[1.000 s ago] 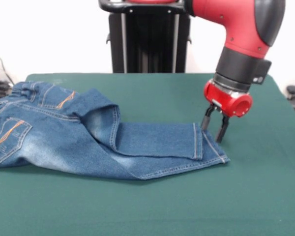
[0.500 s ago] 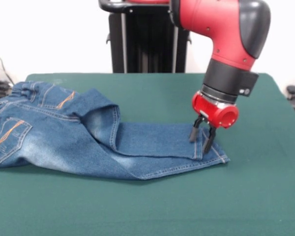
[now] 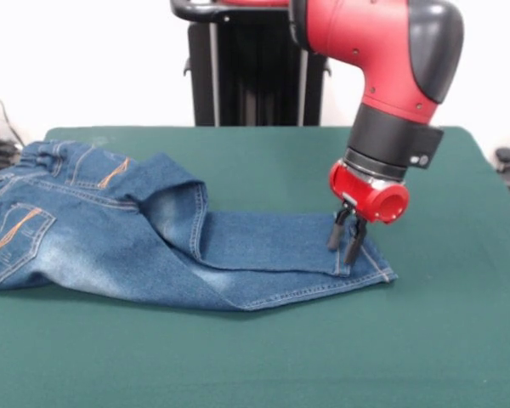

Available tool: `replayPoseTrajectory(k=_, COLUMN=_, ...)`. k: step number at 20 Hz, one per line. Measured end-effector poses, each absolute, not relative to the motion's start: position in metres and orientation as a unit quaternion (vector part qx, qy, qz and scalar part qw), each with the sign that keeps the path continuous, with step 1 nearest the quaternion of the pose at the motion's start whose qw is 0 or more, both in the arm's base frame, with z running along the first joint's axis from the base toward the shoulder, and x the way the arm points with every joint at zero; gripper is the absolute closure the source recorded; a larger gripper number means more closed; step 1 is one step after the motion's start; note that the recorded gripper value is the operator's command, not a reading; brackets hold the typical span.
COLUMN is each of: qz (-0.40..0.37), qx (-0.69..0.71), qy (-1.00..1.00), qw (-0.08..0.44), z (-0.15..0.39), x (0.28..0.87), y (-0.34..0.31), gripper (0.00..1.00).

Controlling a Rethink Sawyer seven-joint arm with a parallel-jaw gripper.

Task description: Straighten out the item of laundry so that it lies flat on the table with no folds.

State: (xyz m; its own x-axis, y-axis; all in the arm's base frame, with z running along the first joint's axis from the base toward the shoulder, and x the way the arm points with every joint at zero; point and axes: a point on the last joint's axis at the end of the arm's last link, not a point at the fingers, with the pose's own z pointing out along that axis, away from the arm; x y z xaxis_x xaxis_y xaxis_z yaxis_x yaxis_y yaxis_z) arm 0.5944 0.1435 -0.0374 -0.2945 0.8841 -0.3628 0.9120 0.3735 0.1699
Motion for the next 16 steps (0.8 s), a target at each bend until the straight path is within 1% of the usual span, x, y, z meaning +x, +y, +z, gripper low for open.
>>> replayPoseTrajectory(k=9, qz=-0.033, qx=0.553, qy=0.808, qw=0.202, z=-0.0375, x=0.5923, y=0.1514, gripper=1.00)
replayPoseTrajectory(k=10, qz=-0.033, qx=0.553, qy=0.808, qw=0.202, z=-0.0375, x=0.5923, y=0.1517, gripper=0.00)
replayPoseTrajectory(k=16, qz=-0.033, qx=0.553, qy=0.808, qw=0.202, z=-0.0375, x=0.5921, y=0.1524, gripper=0.00)
